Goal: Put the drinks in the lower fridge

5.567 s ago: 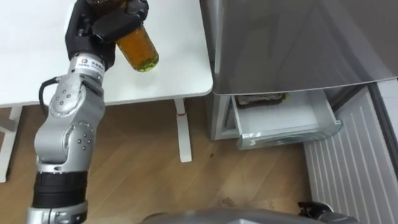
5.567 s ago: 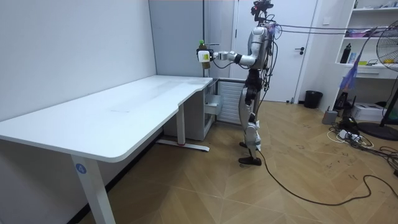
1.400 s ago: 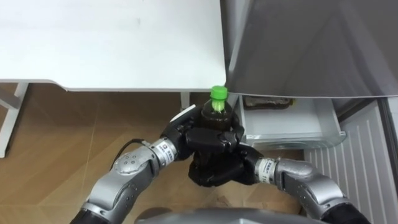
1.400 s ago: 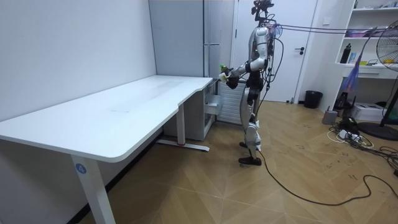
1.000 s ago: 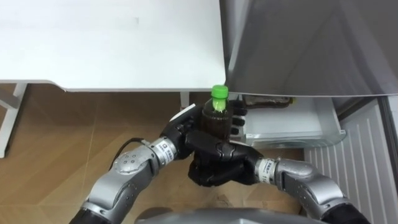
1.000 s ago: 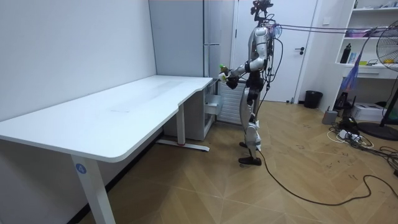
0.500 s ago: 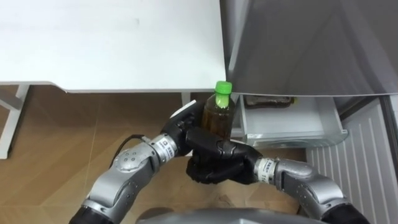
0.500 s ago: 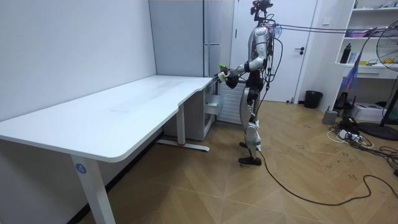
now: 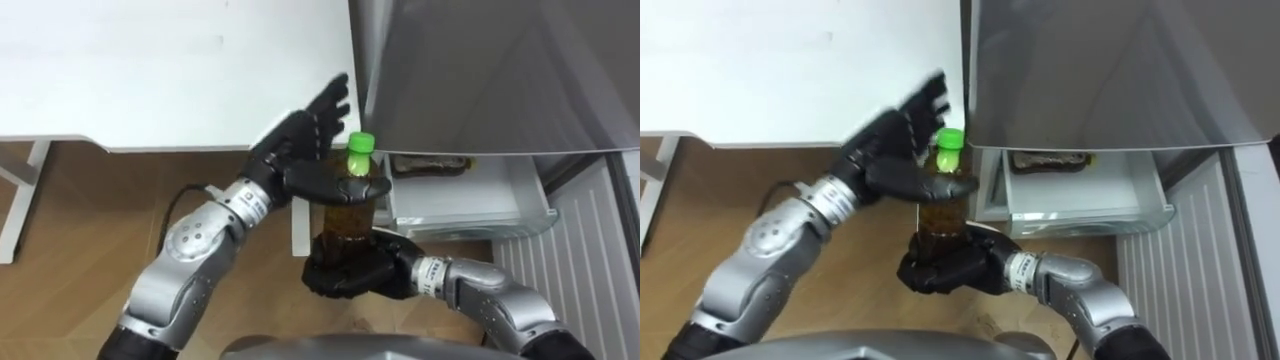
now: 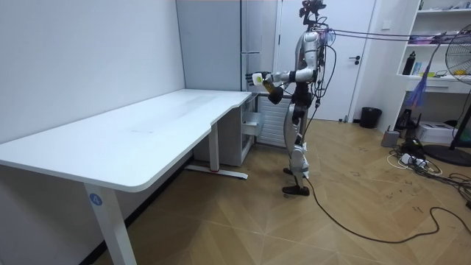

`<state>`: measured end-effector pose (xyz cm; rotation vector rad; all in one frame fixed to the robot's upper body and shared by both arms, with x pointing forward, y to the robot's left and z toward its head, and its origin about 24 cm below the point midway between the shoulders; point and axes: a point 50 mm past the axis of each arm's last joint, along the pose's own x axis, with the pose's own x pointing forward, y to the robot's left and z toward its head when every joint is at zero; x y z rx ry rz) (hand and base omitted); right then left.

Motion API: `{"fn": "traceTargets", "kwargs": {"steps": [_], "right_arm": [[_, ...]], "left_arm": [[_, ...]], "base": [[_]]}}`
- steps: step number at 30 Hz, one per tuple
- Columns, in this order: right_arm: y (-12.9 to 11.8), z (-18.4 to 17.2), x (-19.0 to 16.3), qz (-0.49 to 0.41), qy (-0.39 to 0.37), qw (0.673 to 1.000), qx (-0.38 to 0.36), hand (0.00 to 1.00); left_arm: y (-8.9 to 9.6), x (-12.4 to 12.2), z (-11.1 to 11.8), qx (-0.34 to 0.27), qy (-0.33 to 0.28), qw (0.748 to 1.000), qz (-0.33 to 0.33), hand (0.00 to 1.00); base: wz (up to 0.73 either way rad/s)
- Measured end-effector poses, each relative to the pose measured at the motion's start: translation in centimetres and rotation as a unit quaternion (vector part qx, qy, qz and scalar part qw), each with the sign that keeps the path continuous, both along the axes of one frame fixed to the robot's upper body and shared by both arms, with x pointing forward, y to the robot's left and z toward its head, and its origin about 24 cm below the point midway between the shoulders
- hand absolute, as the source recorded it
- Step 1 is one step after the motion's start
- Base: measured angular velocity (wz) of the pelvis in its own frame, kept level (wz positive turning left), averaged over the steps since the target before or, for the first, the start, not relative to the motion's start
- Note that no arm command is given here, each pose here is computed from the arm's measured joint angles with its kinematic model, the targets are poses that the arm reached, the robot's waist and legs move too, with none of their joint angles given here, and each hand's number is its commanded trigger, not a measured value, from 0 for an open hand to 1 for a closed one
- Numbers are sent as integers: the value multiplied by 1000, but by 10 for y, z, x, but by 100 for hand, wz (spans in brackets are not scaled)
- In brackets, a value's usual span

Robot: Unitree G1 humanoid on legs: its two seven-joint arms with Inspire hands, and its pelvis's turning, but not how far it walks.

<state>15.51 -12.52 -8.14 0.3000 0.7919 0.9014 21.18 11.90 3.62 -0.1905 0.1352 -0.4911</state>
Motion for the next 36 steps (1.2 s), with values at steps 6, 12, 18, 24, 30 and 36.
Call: {"fn": "traceTargets", "kwargs": {"steps": [6,12,18,24,30,36], "right_arm": [[-14,-3,-7,-22,8,1000,-11,100],[-30,-7,-18,-68,15,997,-15,100],[-45,-10,-28,-105,22,994,-22,100],[-50,-12,-32,-87,19,994,-59,100],[-56,-13,-33,-95,18,992,-79,100],[-55,-15,-36,-108,22,990,-88,100]], "left_arm": [[28,10,37,-12,-88,990,107,0],[64,14,66,9,-158,957,244,0],[94,8,90,-1,-213,906,364,0],[120,0,97,8,-233,855,464,0],[156,-9,87,30,-209,790,575,0],[181,-16,33,91,-92,750,648,0]], "base": [[2],[-3],[9],[2],[-1],[1]]}}
